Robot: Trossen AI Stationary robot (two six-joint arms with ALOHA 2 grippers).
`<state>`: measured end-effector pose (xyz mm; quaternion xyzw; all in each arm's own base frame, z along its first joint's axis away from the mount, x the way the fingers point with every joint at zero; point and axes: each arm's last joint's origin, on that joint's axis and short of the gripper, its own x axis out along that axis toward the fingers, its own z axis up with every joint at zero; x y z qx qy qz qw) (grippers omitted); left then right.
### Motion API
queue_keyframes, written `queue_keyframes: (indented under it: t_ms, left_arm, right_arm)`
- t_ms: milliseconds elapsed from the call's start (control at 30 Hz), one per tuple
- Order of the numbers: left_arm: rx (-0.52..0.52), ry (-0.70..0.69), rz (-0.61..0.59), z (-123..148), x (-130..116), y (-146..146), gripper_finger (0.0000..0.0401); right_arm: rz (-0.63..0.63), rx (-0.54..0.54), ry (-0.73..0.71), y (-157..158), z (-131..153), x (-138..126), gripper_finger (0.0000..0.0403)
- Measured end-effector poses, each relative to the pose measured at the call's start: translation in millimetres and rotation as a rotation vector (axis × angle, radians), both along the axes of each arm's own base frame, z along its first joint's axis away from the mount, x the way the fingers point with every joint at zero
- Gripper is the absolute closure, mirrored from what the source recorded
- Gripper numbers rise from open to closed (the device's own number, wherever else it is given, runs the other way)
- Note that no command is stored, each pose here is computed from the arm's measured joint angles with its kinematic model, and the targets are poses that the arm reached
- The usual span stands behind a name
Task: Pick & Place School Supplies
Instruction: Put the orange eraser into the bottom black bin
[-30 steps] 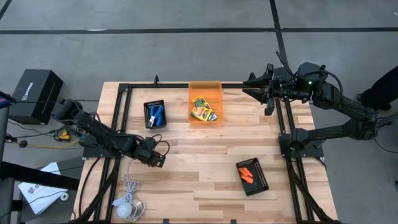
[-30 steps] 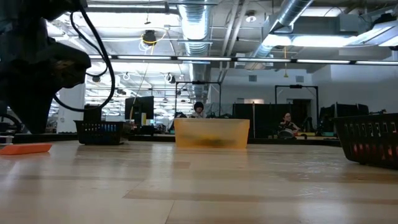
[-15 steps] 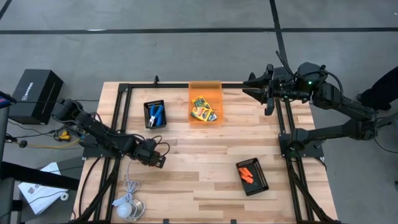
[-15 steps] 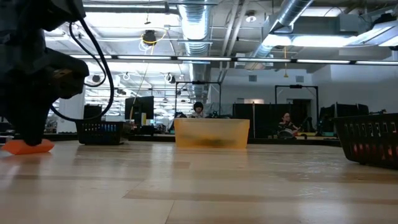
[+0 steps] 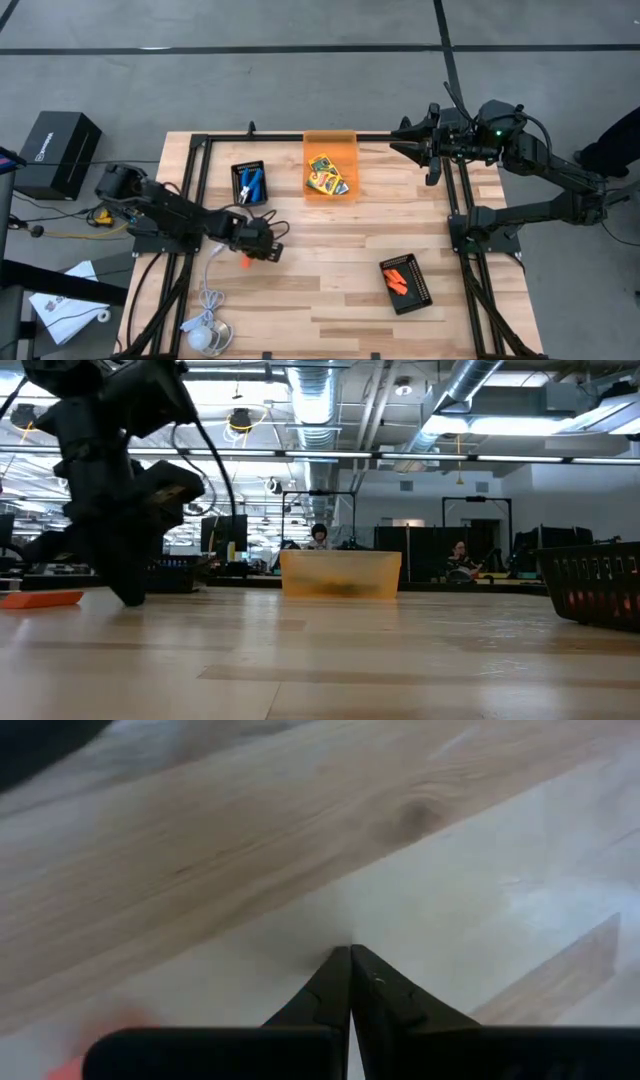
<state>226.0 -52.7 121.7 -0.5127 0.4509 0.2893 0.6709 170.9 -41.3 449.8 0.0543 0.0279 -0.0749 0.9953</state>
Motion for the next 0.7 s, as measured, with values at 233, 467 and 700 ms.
queue_keyframes:
  t_ms: [233,467,700]
  left_arm:
    - [0.034,-0.035,-0.027,18.0,-0.2,3.8,0.0401]
    - [0.067,0.077,-0.065,27.5,-21.6,7.5,0.0401]
    - [0.040,0.063,-0.112,32.0,-32.6,7.3,0.0401]
  right_arm:
    - [-0.001,0.000,0.000,-0.1,0.0,0.0,0.0271]
    - [-0.002,0.000,0.003,-0.4,-0.3,-0.1,0.0271]
    - [-0.002,0.004,0.023,-0.4,-2.3,-0.3,0.0271]
